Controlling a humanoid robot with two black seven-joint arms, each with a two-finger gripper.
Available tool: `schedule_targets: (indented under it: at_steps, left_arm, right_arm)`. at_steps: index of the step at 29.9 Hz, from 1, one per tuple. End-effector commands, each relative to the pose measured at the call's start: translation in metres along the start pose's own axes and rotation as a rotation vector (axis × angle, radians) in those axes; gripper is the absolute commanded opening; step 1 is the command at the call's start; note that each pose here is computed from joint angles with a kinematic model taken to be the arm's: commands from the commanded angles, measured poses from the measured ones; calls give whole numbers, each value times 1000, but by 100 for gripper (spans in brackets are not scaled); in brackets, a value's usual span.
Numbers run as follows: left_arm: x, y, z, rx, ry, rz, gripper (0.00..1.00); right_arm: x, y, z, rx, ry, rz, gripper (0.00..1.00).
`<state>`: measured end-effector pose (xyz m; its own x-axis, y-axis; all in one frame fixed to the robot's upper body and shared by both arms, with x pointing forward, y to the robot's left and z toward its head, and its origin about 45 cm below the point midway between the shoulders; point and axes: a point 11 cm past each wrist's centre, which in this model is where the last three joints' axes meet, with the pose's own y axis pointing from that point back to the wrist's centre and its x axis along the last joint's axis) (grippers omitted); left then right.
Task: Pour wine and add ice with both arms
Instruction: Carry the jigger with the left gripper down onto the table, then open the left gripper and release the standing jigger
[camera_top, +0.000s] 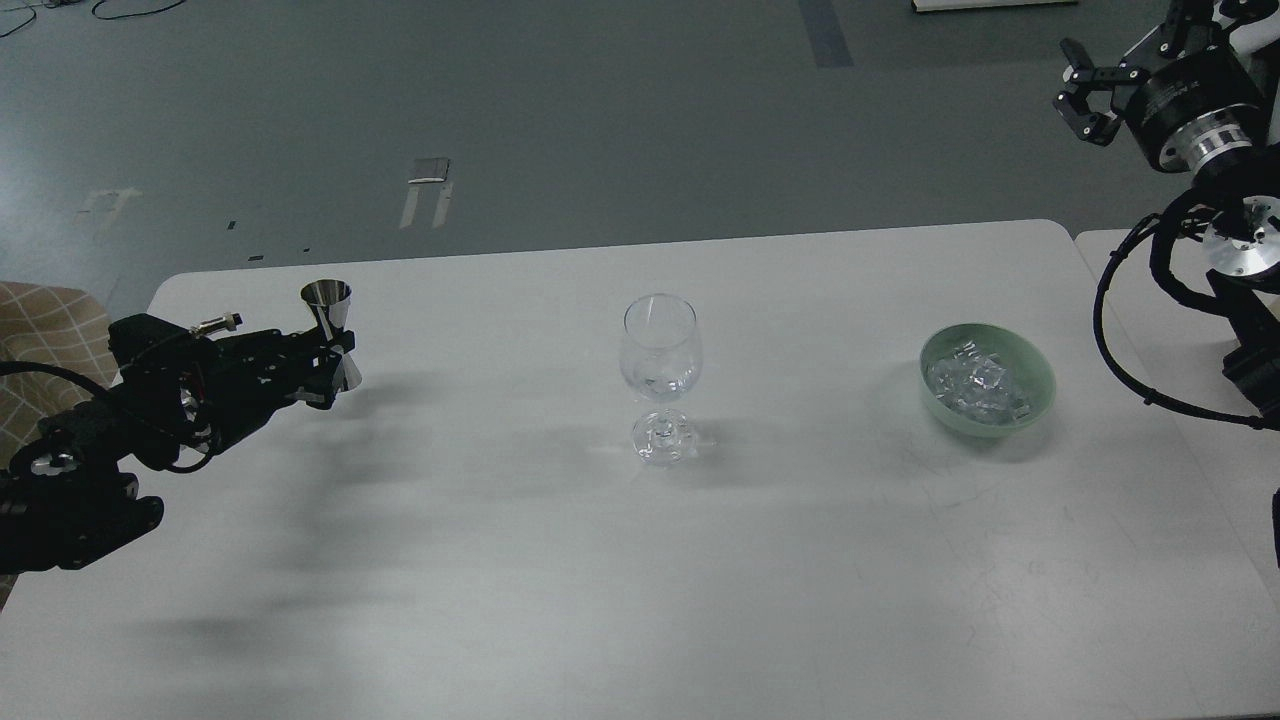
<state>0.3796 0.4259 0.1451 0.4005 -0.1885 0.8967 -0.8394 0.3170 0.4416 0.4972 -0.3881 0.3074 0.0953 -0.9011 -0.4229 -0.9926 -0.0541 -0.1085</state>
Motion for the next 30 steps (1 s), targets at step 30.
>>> schedule_targets:
  at_steps: [30]
  left_arm:
    - [-46, 36, -31, 143, 94, -43, 62]
  right_arm:
    - [-1, 0, -1, 0, 1, -5, 100]
